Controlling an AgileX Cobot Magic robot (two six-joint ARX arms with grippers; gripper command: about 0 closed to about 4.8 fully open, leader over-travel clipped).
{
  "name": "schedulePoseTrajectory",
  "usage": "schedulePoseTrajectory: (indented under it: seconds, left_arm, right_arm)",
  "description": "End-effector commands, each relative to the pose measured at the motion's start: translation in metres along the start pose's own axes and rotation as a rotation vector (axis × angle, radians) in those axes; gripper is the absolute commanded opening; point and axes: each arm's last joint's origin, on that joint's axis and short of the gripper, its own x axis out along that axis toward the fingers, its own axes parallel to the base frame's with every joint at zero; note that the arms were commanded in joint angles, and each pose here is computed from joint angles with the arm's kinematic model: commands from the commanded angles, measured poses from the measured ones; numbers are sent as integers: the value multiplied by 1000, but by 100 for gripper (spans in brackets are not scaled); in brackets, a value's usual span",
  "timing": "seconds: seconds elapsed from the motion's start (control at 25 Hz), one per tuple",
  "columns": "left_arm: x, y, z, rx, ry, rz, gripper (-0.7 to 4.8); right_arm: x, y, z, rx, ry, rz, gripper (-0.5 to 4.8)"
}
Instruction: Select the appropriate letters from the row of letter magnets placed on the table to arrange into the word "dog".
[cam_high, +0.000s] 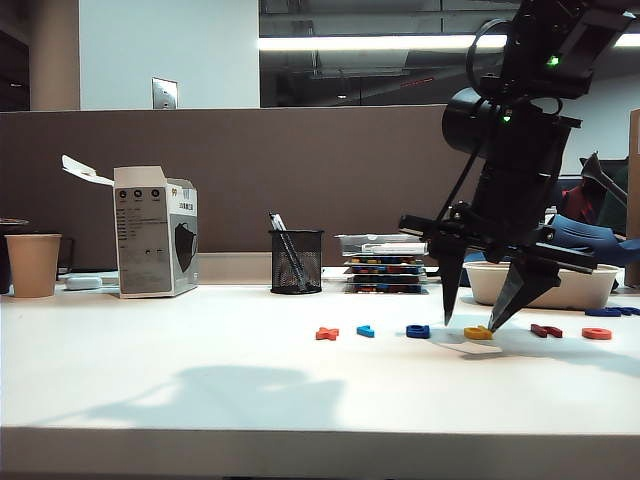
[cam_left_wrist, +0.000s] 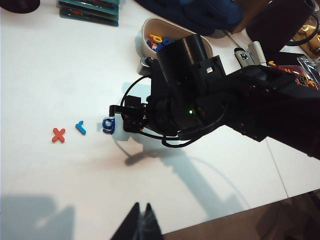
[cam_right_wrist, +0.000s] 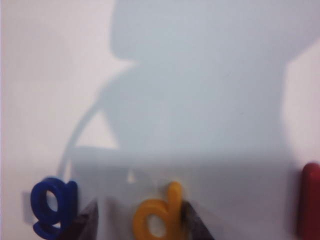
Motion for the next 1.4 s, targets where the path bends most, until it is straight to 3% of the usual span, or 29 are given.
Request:
schedulePoseTrajectory:
  seconds: [0.04, 1.0, 1.08, 1.4]
  left_arm:
    - [-2, -1, 2, -4, -15, -6, -2]
    - [-2, -1, 2, -4, -15, -6, -2]
    - [-2, -1, 2, -4, -15, -6, -3]
    - [-2, -1, 2, -4, -15, -6, -2]
  right_arm:
    - [12, -10, -16, -21, 137, -97, 220]
    - [21, -12, -26, -78, 225, -152, 195]
    - [21, -12, -26, -78, 225, -152, 138]
    - [21, -12, -26, -78, 224, -152, 133]
